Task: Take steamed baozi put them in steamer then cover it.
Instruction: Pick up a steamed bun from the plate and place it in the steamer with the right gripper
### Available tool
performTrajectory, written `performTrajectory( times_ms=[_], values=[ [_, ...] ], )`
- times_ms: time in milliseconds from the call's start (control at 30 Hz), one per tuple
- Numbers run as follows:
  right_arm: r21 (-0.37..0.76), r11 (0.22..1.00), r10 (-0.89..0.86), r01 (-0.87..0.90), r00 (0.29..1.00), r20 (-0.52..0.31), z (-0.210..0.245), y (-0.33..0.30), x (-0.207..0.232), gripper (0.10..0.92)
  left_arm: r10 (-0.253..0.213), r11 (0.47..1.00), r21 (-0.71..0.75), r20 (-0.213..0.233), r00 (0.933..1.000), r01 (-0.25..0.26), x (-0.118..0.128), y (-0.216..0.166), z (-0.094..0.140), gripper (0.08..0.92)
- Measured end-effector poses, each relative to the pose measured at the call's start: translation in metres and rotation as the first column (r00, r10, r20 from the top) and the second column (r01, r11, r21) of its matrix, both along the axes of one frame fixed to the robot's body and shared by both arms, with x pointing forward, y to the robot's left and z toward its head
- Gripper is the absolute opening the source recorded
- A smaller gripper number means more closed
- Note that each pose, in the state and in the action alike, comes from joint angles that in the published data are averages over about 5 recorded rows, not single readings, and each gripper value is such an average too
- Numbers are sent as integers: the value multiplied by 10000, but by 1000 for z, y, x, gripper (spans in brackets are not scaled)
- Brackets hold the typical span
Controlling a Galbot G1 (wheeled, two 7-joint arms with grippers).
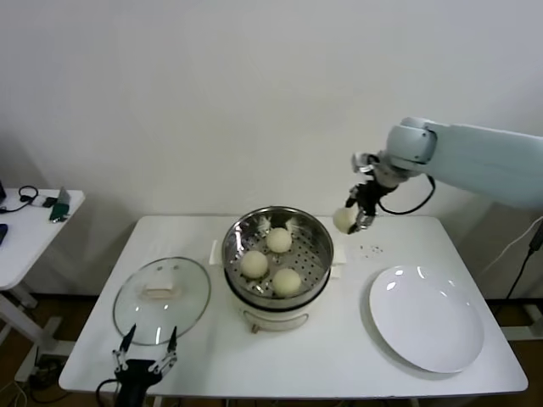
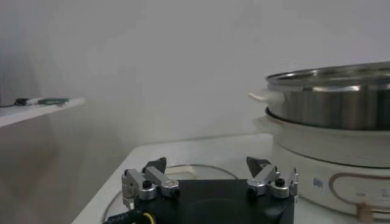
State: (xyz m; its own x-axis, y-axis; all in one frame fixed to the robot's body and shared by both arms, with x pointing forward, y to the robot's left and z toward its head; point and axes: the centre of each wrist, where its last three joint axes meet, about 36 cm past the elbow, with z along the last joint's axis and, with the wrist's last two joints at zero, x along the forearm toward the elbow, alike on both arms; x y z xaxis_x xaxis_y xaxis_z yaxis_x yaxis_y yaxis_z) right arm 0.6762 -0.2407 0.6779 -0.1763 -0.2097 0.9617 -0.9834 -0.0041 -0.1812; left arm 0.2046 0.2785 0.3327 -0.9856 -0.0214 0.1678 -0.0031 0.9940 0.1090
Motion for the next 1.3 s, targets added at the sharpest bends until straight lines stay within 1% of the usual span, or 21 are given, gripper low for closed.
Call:
performTrajectory(
  times_ms=[233,533,767,1033,1133,1200,1300],
  values=[
    [-265,9985,470,-479,9983,-351,-7,56,-6,679,-100,9999,-41,25,9999,100,3,0,-1,823],
    [-640,9926,986,-1036,9921,-769,-36,107,-9,679,-173,9998,-37,36,9998,174,4,1,-1,823],
    [-1076,9866,1121,-1223,9890,-963,-61,123,-6,679,-160,9999,-49,33,9999,160,2,2,-2,823],
    [-1446,9812,1146,-1277,9888,-955,-79,127,-2,684,-170,9998,-62,21,9999,170,3,2,-3,823],
    [-1516,9798,1168,-1304,9886,-952,-84,130,-2,736,-180,9998,-68,26,9998,181,4,2,-4,823],
    [-1524,9797,1167,-1302,9887,-941,-85,131,-2,787,-186,9998,-65,30,9998,186,4,2,-3,823],
    [-1512,9801,1159,-1287,9891,-908,-85,133,-2,819,-185,9998,-58,29,9998,185,5,2,-3,823]
  ],
)
